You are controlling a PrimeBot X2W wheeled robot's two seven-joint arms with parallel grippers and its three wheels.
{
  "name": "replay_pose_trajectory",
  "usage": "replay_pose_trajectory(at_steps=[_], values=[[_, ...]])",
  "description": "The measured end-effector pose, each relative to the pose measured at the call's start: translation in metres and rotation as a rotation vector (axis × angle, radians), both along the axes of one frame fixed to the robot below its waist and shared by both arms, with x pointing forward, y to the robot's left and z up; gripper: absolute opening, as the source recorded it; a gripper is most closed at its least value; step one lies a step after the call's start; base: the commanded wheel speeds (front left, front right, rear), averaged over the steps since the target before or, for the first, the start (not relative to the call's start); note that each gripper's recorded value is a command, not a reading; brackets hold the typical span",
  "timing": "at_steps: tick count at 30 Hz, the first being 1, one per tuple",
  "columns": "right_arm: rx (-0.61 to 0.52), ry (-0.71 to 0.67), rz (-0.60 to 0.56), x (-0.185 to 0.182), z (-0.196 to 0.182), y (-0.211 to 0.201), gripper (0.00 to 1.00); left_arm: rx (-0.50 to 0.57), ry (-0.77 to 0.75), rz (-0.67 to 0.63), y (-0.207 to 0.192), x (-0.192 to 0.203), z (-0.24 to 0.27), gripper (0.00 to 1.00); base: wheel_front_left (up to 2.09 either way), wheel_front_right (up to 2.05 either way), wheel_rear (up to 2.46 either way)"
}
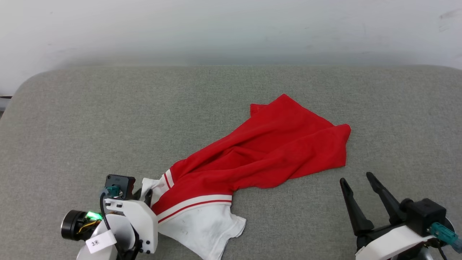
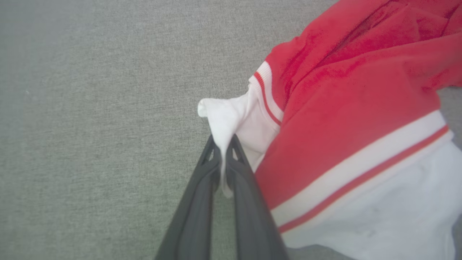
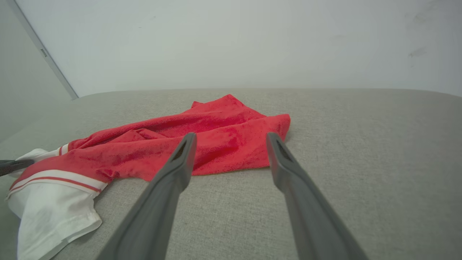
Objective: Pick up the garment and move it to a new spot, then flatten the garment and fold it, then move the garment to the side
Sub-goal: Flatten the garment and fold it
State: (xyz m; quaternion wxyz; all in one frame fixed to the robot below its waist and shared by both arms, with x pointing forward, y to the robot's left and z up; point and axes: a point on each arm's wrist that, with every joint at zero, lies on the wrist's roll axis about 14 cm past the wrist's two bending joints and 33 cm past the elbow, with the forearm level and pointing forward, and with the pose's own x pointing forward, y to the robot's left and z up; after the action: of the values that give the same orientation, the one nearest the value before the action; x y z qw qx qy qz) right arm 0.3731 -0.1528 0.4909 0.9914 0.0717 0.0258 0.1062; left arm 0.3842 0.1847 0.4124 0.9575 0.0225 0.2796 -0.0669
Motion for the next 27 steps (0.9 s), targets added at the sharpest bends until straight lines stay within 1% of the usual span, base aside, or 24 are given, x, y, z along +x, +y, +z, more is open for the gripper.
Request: replay_pose_trajectory(at_steps=[2,4,8,12,14,17,19,21,27], values=[[-0.027,0.018,0.065,0.000,-0.001,0.013,1.00,0.007,-0.081,-0.001,-0.001,0.008,0.014,1.00,0.00,0.00,0.00],[-0.050,0.048,0.153,-0.001,-0.002,0.032,1.00,0.005,-0.157,0.000,-0.003,0.011,0.026,1.00,0.00,0.00,0.00],[-0.121,0.119,0.394,-0.010,-0.003,0.087,1.00,-0.002,-0.321,0.002,-0.007,0.014,0.054,1.00,0.00,0.00,0.00],[-0.217,0.242,0.603,-0.024,-0.015,0.129,1.00,-0.021,-0.410,0.029,-0.009,0.009,0.070,1.00,0.00,0.00,0.00],[-0.297,0.305,0.690,-0.030,-0.024,0.142,1.00,-0.028,-0.422,0.039,-0.009,0.004,0.071,1.00,0.00,0.00,0.00],[-0.360,0.412,0.785,-0.038,-0.037,0.160,1.00,-0.037,-0.435,0.055,-0.008,-0.002,0.074,1.00,0.00,0.00,0.00],[-0.427,0.476,0.835,-0.042,-0.047,0.167,1.00,-0.038,-0.438,0.060,-0.007,-0.006,0.075,1.00,0.00,0.00,0.00],[-0.494,0.514,0.870,-0.042,-0.054,0.172,1.00,-0.039,-0.437,0.069,-0.005,-0.009,0.074,1.00,0.00,0.00,0.00],[-0.604,0.581,0.956,-0.046,-0.071,0.191,1.00,-0.041,-0.447,0.106,0.002,-0.014,0.077,1.00,0.00,0.00,0.00]])
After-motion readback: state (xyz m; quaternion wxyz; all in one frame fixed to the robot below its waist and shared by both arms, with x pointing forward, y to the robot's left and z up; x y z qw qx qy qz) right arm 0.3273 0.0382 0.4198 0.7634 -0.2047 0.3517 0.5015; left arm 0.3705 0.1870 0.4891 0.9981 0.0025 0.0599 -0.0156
